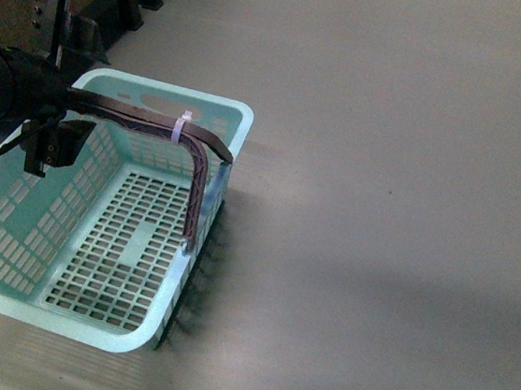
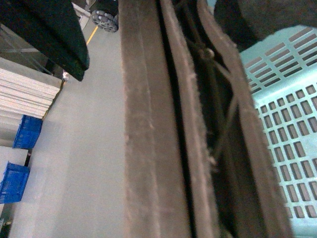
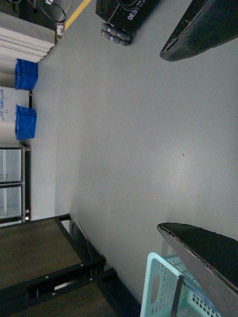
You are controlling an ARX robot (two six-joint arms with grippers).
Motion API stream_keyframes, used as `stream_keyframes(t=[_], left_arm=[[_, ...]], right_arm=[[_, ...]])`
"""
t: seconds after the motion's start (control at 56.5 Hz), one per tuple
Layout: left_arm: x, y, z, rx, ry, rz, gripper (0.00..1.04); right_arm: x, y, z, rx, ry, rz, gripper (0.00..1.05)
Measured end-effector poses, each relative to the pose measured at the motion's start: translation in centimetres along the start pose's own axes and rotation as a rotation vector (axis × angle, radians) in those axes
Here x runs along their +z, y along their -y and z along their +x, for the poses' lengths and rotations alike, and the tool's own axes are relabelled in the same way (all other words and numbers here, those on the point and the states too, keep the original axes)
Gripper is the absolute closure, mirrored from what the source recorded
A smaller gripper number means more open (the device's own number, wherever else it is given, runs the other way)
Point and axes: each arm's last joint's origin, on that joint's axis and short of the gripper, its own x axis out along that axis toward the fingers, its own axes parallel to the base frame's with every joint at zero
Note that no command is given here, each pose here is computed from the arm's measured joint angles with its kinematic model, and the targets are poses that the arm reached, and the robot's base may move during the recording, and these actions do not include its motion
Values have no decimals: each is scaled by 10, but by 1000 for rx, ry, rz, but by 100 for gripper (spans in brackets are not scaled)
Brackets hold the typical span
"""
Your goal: Pick mango and avocado into basket
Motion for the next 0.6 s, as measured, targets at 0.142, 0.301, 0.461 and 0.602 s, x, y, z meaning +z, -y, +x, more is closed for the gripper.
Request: stream_keyframes(t=[0.142, 0.301, 0.461, 0.602], left_arm=[[-3, -1, 0, 3, 3, -9, 65], [-4, -5, -4, 23, 8, -42, 86], [-10, 1, -25, 22, 20, -44, 86], [-16, 26, -68, -28, 29, -58, 86]], right_arm=[[0, 0, 0, 0, 0, 0, 9], [0, 0, 0, 0, 0, 0, 9], [0, 0, 0, 0, 0, 0, 9], [0, 0, 0, 0, 0, 0, 9]])
